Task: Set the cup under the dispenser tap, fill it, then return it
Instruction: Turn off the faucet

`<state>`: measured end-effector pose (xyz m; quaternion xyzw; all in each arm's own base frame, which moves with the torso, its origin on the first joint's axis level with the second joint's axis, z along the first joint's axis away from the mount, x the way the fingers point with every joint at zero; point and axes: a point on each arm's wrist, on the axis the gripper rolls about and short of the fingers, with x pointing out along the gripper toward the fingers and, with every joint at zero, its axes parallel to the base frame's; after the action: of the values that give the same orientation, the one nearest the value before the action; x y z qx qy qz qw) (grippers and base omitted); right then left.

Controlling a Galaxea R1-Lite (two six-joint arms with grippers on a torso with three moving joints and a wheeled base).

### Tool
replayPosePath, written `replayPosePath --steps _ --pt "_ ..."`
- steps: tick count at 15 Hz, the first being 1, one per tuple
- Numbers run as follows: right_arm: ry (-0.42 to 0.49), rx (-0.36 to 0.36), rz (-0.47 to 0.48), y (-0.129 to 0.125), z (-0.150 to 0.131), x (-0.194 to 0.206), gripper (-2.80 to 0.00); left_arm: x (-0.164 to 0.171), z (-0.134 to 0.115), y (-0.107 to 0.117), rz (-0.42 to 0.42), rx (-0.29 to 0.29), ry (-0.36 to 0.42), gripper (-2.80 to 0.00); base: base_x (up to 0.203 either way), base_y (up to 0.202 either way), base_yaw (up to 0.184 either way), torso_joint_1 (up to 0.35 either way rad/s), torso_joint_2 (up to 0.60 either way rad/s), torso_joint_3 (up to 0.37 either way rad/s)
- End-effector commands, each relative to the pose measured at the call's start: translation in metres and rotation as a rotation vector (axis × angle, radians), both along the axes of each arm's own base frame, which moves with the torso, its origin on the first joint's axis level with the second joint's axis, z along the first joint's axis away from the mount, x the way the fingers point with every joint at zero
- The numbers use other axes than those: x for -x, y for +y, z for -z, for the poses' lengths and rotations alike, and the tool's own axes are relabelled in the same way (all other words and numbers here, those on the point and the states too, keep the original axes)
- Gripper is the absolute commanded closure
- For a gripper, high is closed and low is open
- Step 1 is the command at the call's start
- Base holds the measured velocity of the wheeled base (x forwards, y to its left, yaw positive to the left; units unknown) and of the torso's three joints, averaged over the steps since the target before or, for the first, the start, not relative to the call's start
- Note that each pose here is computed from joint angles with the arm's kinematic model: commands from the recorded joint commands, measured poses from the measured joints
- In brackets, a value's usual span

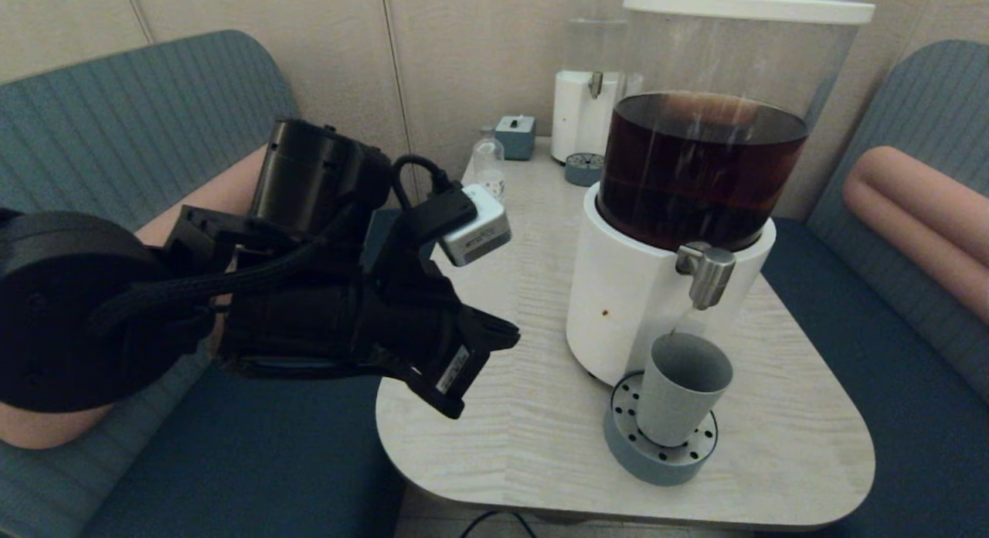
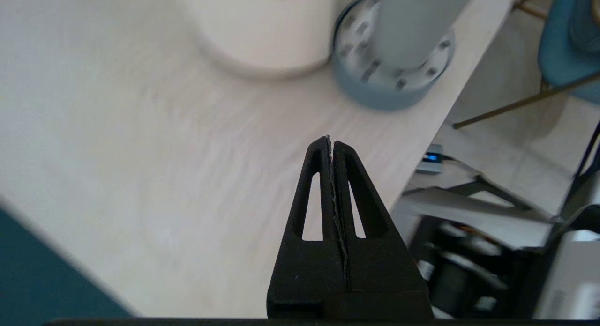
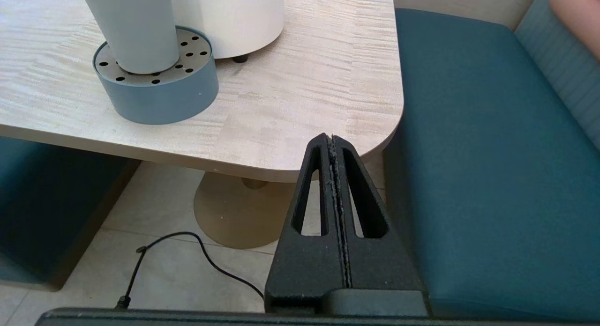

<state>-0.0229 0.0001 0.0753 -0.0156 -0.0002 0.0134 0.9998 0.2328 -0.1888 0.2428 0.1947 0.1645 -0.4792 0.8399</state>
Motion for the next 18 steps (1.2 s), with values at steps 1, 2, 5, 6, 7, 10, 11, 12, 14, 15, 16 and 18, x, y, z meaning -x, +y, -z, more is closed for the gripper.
replayPosePath --steps 1,2,5,6,7,10,11,12,14,15,16,18 --pt "0.001 0.001 -0.001 0.0 0.0 0.0 0.0 -0.007 -0.004 -0.015 0.031 0.007 -0.023 0.0 0.0 0.0 0.0 0.0 0.0 0.0" --pt "0.0 -0.001 -0.001 0.0 0.0 0.0 0.0 -0.012 -0.011 -0.021 0.04 0.021 -0.057 0.0 0.0 0.0 0.0 0.0 0.0 0.0" --pt "0.001 0.001 -0.001 0.0 0.0 0.0 0.0 -0.023 -0.024 -0.041 0.08 0.017 -0.134 0.0 0.0 0.0 0.0 0.0 0.0 0.0" --pt "0.0 0.001 -0.001 0.0 0.0 0.0 0.0 -0.024 -0.024 -0.046 0.084 0.009 -0.133 0.0 0.0 0.0 0.0 0.0 0.0 0.0" --pt "0.0 -0.001 -0.001 0.0 0.0 0.0 0.0 -0.025 -0.022 -0.053 0.093 0.005 -0.132 0.0 0.0 0.0 0.0 0.0 0.0 0.0" --pt "0.0 0.001 -0.001 0.0 0.0 0.0 0.0 -0.024 -0.02 -0.074 0.12 0.004 -0.143 0.0 0.0 0.0 0.0 0.0 0.0 0.0" --pt "0.0 0.0 -0.001 0.0 0.0 0.0 0.0 -0.025 -0.02 -0.083 0.13 0.007 -0.149 0.0 0.0 0.0 0.0 0.0 0.0 0.0" --pt "0.001 0.0 -0.001 0.0 0.0 0.0 0.0 -0.024 -0.018 -0.089 0.139 0.008 -0.15 0.0 0.0 0.0 0.0 0.0 0.0 0.0" --pt "0.0 0.0 -0.001 0.0 0.0 0.0 0.0 -0.02 -0.014 -0.1 0.166 0.01 -0.151 0.0 0.0 0.0 0.0 0.0 0.0 0.0" --pt "0.0 0.001 -0.001 0.0 0.0 0.0 0.0 -0.021 -0.012 -0.105 0.173 0.01 -0.15 0.0 0.0 0.0 0.0 0.0 0.0 0.0" --pt "0.0 0.001 -0.001 0.0 0.0 0.0 0.0 -0.021 -0.012 -0.109 0.169 0.008 -0.157 0.0 0.0 0.0 0.0 0.0 0.0 0.0" --pt "0.001 0.001 -0.001 0.0 0.0 0.0 0.0 -0.021 -0.013 -0.117 0.169 0.014 -0.172 0.0 0.0 0.0 0.0 0.0 0.0 0.0"
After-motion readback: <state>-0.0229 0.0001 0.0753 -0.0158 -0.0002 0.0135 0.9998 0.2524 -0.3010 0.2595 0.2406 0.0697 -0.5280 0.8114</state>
